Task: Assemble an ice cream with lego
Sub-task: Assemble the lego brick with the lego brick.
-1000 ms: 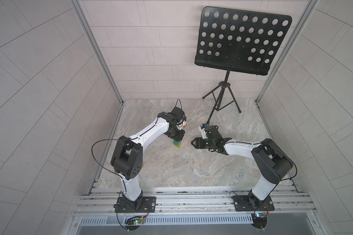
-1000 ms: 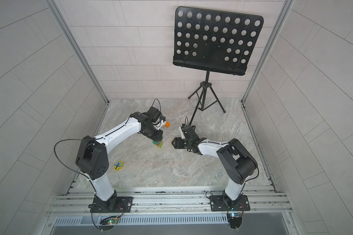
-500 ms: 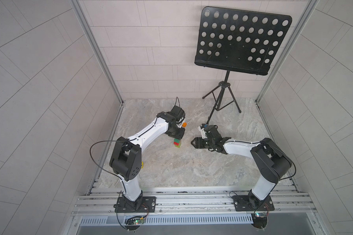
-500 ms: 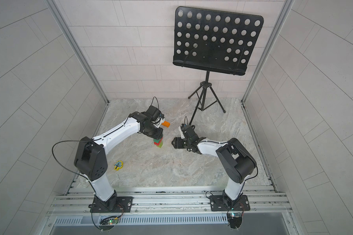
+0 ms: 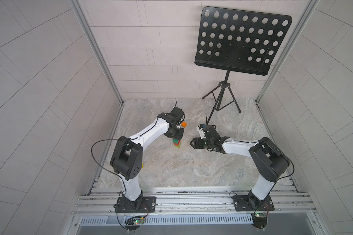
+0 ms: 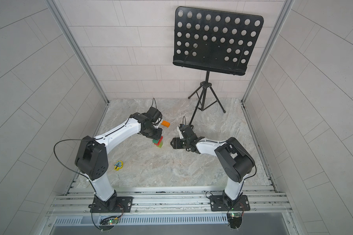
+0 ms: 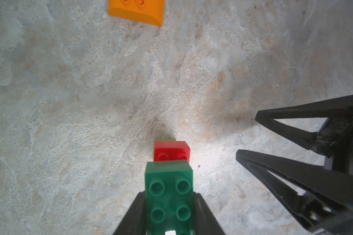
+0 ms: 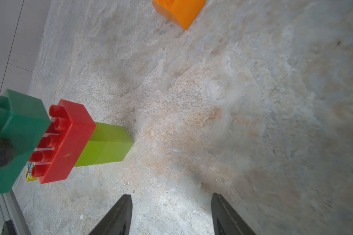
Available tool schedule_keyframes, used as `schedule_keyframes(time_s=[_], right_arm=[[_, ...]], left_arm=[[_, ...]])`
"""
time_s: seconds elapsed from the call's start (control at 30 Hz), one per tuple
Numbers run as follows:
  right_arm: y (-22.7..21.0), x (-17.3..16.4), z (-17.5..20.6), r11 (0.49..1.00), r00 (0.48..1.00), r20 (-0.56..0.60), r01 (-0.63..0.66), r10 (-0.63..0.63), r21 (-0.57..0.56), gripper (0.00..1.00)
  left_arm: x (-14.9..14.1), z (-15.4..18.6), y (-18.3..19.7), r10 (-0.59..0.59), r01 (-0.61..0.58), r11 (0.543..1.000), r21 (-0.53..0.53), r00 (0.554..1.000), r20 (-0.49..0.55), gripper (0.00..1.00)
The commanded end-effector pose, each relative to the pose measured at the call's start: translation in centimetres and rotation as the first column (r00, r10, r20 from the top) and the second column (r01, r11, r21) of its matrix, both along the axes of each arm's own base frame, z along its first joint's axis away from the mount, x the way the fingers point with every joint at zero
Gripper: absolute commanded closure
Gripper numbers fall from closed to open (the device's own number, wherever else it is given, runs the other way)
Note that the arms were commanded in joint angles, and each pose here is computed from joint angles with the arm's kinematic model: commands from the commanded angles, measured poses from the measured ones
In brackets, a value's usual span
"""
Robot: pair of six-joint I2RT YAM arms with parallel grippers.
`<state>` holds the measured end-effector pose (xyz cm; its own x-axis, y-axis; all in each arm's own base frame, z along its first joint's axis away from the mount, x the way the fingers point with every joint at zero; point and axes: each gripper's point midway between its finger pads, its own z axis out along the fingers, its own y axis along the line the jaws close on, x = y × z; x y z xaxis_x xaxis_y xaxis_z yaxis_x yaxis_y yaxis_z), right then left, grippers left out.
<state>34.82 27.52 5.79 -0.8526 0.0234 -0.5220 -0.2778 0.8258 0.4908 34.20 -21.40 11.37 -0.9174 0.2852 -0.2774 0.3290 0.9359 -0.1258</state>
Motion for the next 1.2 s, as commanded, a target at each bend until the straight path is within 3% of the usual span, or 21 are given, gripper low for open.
schedule_keyframes(time_s=[0.0, 0.57, 0.87, 1.17], right_arm=[[0.3, -0.2, -0.2, 1.0, 1.0, -0.007, -0.024, 0.024, -0.018, 0.34], [1.1, -0.5, -0.5, 0.998, 0.998, -0.019, -0.057, 0.057, -0.022, 0.34], [1.8, -0.8, -0.2, 0.996, 0.996, -0.007, -0.087, 0.087, -0.022, 0.34], [2.1, -1.0, -0.3, 0.994, 0.994, -0.008, -0.105, 0.105, -0.035, 0.34]], left_arm=[[-0.1, -0.8, -0.3, 0.001, -0.001, 1.0, 0.01, 1.0, -0.015, 1.0], [-0.7, -1.8, 0.4, -0.029, 0.03, 0.996, 0.084, 1.0, -0.012, 1.0], [-0.6, -0.2, -0.5, -0.039, 0.039, 0.999, 0.009, 0.999, 0.038, 1.0], [-0.7, -0.4, 0.0, -0.036, 0.034, 0.999, 0.033, 0.999, 0.038, 1.0]])
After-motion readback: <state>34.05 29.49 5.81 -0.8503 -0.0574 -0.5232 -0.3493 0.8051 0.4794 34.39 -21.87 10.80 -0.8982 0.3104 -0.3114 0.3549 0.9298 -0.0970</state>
